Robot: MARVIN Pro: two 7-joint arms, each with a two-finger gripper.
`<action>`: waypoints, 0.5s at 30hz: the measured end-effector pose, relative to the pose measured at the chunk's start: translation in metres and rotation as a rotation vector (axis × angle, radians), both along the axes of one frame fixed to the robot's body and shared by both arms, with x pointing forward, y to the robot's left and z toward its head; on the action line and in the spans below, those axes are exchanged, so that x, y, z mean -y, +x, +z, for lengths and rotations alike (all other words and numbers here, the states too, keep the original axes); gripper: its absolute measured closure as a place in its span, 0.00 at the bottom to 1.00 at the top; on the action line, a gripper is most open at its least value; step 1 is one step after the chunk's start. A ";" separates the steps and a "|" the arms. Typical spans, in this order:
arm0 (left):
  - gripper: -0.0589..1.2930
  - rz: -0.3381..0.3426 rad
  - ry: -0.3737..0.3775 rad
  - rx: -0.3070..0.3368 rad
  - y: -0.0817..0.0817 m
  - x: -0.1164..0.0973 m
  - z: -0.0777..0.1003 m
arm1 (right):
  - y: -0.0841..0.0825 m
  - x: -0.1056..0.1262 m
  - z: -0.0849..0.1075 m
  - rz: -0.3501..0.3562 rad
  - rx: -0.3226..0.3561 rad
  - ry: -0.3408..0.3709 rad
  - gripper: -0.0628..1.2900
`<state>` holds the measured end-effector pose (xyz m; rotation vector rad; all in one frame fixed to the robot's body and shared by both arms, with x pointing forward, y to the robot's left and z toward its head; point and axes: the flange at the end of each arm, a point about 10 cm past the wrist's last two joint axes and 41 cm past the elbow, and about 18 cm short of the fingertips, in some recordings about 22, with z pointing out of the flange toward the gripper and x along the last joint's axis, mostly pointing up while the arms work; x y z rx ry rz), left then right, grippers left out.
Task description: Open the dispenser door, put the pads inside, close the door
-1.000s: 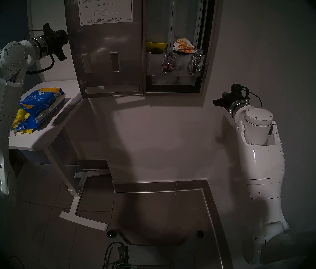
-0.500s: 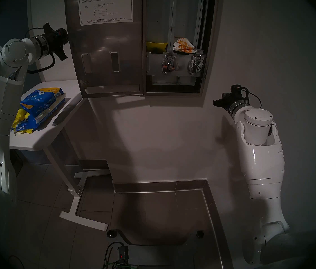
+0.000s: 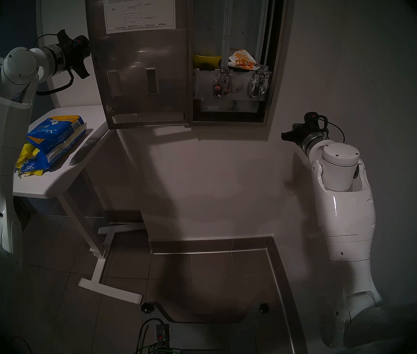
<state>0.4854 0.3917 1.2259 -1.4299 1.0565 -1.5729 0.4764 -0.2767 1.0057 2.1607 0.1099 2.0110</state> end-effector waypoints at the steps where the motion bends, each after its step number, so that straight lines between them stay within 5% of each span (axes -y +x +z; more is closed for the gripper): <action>1: 0.97 0.001 -0.001 -0.001 0.000 0.000 0.000 | 0.000 0.000 0.000 0.000 0.000 0.000 0.84; 9: 0.97 -0.049 0.003 0.007 -0.002 0.022 0.009 | 0.000 0.000 -0.001 0.000 -0.002 0.000 0.84; 11: 0.81 -0.057 0.002 0.010 -0.002 0.024 0.010 | 0.000 0.000 -0.001 0.000 -0.002 0.000 0.84; 12: 0.35 -0.109 0.010 0.008 -0.003 0.041 0.010 | 0.000 0.000 -0.001 0.001 -0.002 0.000 0.84; 15: 0.13 -0.251 0.033 0.006 -0.005 0.086 0.009 | 0.000 0.000 -0.001 0.001 -0.003 -0.001 0.84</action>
